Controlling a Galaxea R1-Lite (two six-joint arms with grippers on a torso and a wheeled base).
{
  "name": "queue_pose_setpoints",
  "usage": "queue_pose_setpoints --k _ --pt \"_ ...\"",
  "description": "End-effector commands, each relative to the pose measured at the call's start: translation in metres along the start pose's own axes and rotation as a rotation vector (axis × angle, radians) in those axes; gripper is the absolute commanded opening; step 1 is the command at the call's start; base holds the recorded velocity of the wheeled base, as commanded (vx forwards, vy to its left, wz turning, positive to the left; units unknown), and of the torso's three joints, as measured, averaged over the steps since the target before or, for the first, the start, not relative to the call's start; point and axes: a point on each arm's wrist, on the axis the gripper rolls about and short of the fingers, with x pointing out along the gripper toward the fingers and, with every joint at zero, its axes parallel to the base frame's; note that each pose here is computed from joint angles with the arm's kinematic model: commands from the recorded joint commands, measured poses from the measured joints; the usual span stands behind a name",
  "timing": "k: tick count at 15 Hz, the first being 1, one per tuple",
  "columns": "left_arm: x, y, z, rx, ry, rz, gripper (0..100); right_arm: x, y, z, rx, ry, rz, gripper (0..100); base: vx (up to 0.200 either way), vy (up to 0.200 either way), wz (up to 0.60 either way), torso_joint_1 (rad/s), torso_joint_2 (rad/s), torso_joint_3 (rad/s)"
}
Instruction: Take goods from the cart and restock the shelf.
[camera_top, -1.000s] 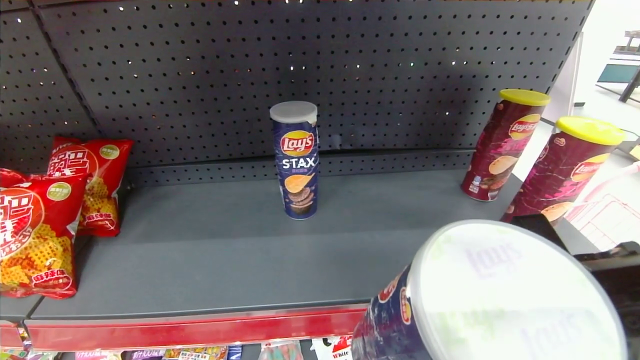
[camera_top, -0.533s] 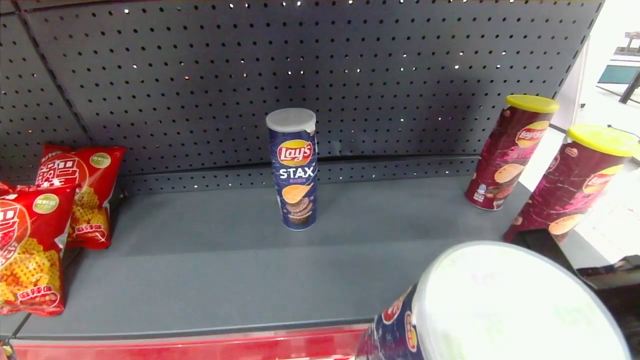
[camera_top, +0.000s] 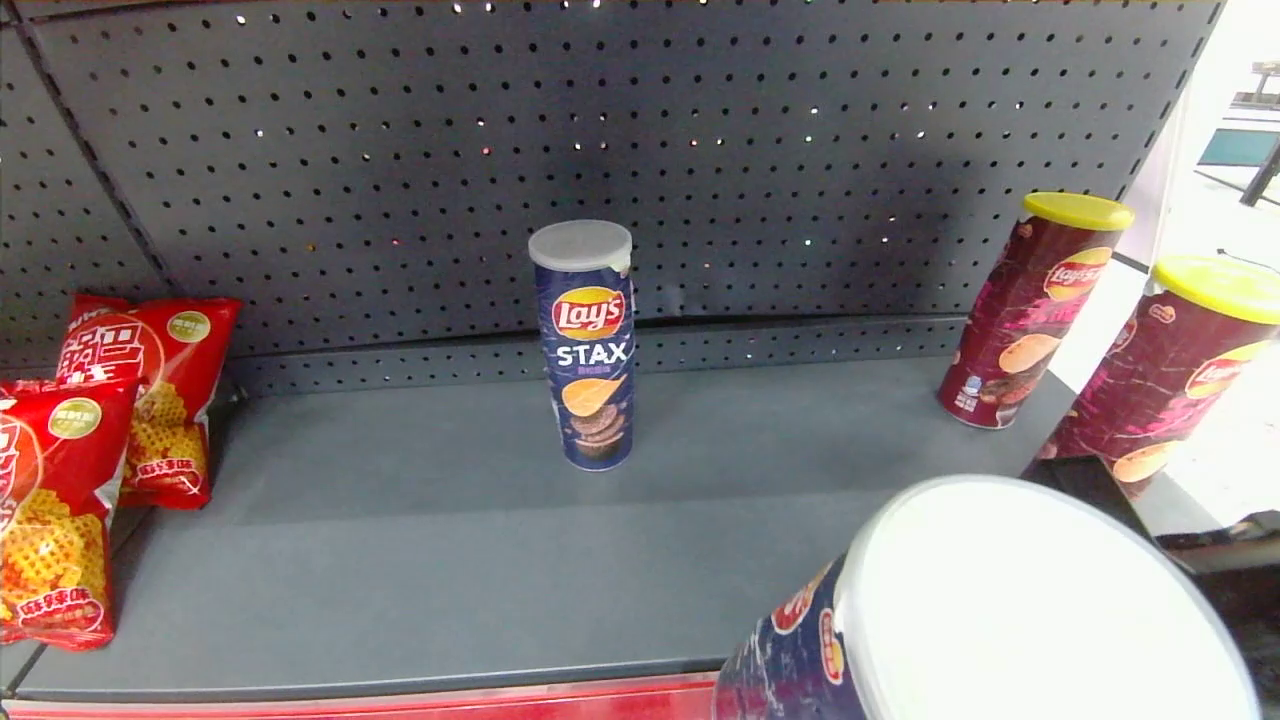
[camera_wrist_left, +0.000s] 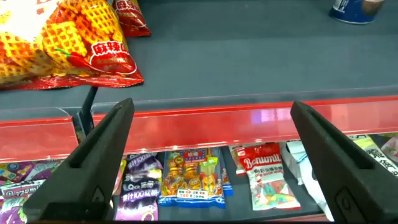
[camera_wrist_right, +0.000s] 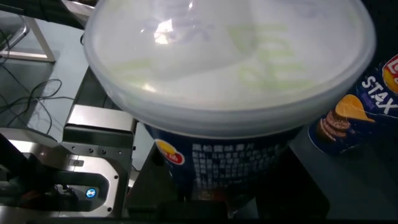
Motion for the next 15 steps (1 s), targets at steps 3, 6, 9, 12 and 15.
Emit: queue_pose_setpoints --k 3,6,9,12,15 --pt "0.0 0.0 0.0 0.0 -0.001 -0.001 100 -0.001 0.001 -0.001 0.001 0.003 -0.001 0 0.0 0.0 0.0 0.0 0.0 0.0" --pt "-0.002 0.0 0.011 0.091 -0.058 -0.007 100 -0.004 0.001 0.0 0.001 -0.004 -0.007 0 0.0 0.0 0.0 0.0 0.0 0.0" --pt "0.002 -0.001 0.143 0.052 -0.221 -0.097 100 -0.006 -0.001 0.002 0.017 -0.012 -0.018 0 0.0 0.0 0.0 0.0 0.0 0.0" --pt "0.06 -0.012 0.19 0.118 -0.118 -0.306 100 -0.005 -0.006 0.009 0.016 -0.061 -0.049 0 0.0 0.0 0.0 0.0 0.0 0.0" --pt "0.143 -0.033 0.18 0.127 0.051 -0.517 100 -0.004 -0.012 0.022 0.06 -0.098 -0.069 0 0.0 0.0 0.0 0.0 0.0 0.0"
